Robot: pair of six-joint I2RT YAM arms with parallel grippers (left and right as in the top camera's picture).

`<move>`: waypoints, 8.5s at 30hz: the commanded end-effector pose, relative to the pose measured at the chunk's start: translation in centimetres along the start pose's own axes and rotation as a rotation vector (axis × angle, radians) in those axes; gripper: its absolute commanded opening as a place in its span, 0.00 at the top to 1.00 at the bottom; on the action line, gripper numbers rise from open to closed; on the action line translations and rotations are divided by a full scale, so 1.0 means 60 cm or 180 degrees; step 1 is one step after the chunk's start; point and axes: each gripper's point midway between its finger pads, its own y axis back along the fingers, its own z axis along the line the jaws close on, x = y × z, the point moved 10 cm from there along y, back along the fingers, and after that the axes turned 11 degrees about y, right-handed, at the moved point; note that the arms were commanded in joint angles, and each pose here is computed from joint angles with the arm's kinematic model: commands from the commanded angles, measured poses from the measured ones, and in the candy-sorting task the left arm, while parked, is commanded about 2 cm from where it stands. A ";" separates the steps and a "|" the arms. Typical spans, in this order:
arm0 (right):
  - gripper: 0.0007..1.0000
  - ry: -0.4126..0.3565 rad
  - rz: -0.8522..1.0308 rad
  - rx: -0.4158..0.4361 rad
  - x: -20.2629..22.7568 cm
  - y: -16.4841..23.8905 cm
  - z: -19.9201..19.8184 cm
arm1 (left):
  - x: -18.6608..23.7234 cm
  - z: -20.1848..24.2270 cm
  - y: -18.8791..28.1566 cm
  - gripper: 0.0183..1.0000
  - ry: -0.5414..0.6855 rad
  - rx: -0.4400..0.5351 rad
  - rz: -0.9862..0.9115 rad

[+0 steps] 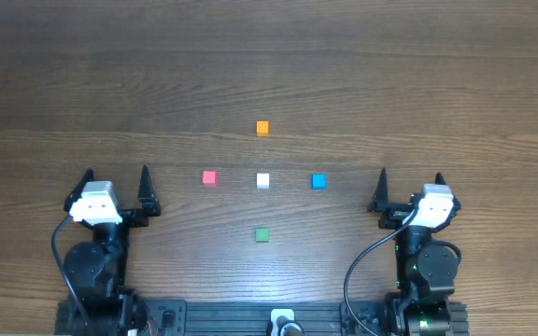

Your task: Stack Cubes

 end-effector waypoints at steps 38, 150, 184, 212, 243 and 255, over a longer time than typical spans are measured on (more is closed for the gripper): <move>0.01 0.0016 -0.0011 -0.0028 0.004 0.000 0.002 | 0.069 -0.222 -0.212 0.00 0.0385 -0.0691 0.3933; 0.01 0.0015 -0.0011 -0.0028 0.004 0.000 0.002 | 0.145 -0.409 -0.191 0.91 -0.0031 -0.0839 0.4068; 0.01 0.0016 -0.0011 -0.0028 0.004 0.000 0.002 | 0.162 -0.410 -0.192 0.65 -0.0074 -0.0857 0.4101; 0.01 0.0016 -0.0011 -0.0028 0.004 0.000 0.002 | 0.164 -0.414 -0.190 0.57 -0.0074 -0.0821 0.4106; 0.01 0.0016 -0.0011 -0.0028 0.004 0.000 0.002 | 0.172 -0.415 -0.189 0.57 -0.0101 -0.0831 0.4124; 0.01 0.0016 -0.0011 -0.0028 0.004 0.000 0.002 | 0.164 -0.420 -0.201 0.24 -0.0044 -0.0802 0.4027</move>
